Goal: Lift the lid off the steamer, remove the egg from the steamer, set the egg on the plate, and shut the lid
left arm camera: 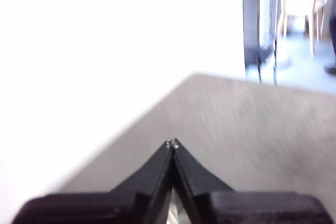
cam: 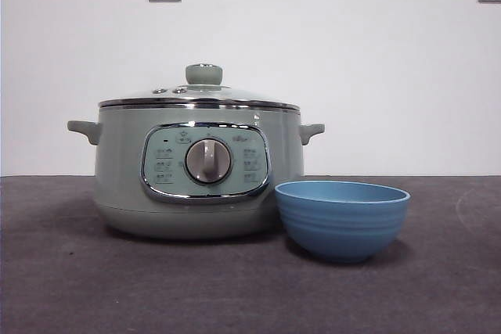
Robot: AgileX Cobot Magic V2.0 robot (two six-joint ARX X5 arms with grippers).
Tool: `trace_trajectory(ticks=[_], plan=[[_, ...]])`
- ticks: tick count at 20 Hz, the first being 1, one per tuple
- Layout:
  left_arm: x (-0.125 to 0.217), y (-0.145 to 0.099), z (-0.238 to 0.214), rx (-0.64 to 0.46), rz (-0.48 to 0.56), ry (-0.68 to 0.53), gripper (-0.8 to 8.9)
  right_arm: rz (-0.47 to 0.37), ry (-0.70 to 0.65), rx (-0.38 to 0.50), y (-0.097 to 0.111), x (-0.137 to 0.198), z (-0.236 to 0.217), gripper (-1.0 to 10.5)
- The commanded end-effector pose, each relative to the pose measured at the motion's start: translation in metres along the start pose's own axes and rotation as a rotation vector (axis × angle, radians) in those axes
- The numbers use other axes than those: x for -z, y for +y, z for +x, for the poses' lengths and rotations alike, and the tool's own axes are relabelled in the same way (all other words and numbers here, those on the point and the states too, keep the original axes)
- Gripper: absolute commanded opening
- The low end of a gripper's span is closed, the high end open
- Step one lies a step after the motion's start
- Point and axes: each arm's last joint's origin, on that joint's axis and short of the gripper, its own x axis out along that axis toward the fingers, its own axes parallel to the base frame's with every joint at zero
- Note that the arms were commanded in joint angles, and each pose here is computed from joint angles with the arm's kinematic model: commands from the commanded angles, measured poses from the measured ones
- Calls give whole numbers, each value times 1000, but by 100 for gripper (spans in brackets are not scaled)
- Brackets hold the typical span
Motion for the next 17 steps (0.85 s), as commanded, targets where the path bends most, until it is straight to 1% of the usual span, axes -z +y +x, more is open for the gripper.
trace_trajectory(ticks=[1, 2, 3, 5, 7, 8, 9, 10, 12, 15, 17], plan=[[8, 2, -13, -88, 77, -48, -4, -4, 4, 2, 0, 1, 1, 2], [15, 1, -20, -149, 99, -67, -4, -4, 4, 2, 0, 1, 1, 2], [24, -1, -25, -186, 113, -77, -4, -4, 4, 2, 0, 1, 1, 2], [55, -9, -32, -263, 136, -87, -4, -4, 4, 2, 0, 1, 1, 2], [93, -17, -34, -369, 121, -53, -4, -4, 4, 2, 0, 1, 1, 2], [116, -23, -35, -423, 101, -19, -4, -4, 4, 2, 0, 1, 1, 2], [136, -28, -35, -449, 77, 11, -4, -4, 4, 2, 0, 1, 1, 2], [159, -34, -34, -464, 38, 36, -4, -4, 4, 2, 0, 1, 1, 2], [197, -43, -32, -483, 7, 59, -4, -4, 4, 2, 0, 1, 1, 2], [249, -51, -30, -663, -120, 40, -4, -4, 4, 2, 0, 1, 1, 2], [274, -55, -28, -729, -160, 22, -3, -4, 4, 2, 0, 1, 1, 2]])
